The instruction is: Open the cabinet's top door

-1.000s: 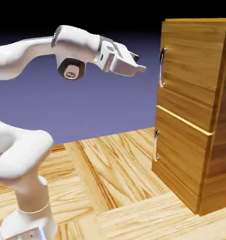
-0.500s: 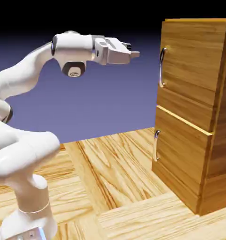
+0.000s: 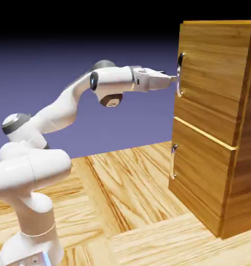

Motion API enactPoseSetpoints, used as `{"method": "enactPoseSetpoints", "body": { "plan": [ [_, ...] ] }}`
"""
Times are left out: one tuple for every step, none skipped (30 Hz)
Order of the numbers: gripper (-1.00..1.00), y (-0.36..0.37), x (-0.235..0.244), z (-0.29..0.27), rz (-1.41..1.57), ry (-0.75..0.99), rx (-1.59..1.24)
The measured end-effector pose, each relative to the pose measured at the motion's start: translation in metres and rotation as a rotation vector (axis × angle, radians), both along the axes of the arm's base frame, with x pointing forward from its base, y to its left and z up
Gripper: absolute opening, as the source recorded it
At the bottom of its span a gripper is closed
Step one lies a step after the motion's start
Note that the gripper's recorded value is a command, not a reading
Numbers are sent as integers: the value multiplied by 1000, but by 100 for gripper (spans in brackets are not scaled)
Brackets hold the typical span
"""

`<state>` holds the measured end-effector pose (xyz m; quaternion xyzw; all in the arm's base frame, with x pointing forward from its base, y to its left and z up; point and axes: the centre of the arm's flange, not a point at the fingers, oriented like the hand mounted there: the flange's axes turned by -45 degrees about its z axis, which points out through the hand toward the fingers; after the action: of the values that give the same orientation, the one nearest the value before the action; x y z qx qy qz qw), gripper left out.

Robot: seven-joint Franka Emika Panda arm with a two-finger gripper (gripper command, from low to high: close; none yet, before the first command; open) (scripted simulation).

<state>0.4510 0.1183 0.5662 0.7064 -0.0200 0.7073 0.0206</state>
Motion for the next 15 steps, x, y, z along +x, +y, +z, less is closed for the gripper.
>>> {"method": "enactPoseSetpoints", "body": {
  "plan": [
    [0, -1, 12, 0, 0, 0, 0],
    [0, -2, 25, -1, 0, 1, 1],
    [-100, -3, 26, -1, 0, 1, 1],
    [-100, -3, 26, -1, 0, 1, 1],
    [-100, -3, 26, -1, 0, 1, 1],
    [-100, -7, 17, -1, 31, 1, 1],
    [-100, -11, 8, -1, 63, 1, 0],
    [-100, -16, 0, -1, 94, 1, 0],
    [-100, -21, -9, -1, 126, 1, 0],
    [-100, -26, -17, -1, 157, 1, 0],
    [-100, -31, -25, -1, 188, 1, 0],
    [-100, -37, -33, -1, 218, 1, 0],
    [-100, -42, -40, -1, 247, 1, 0],
    [-100, -48, -47, -1, 275, 1, 0],
    [-100, -54, -54, -1, 303, 1, 0]
  ]
}}
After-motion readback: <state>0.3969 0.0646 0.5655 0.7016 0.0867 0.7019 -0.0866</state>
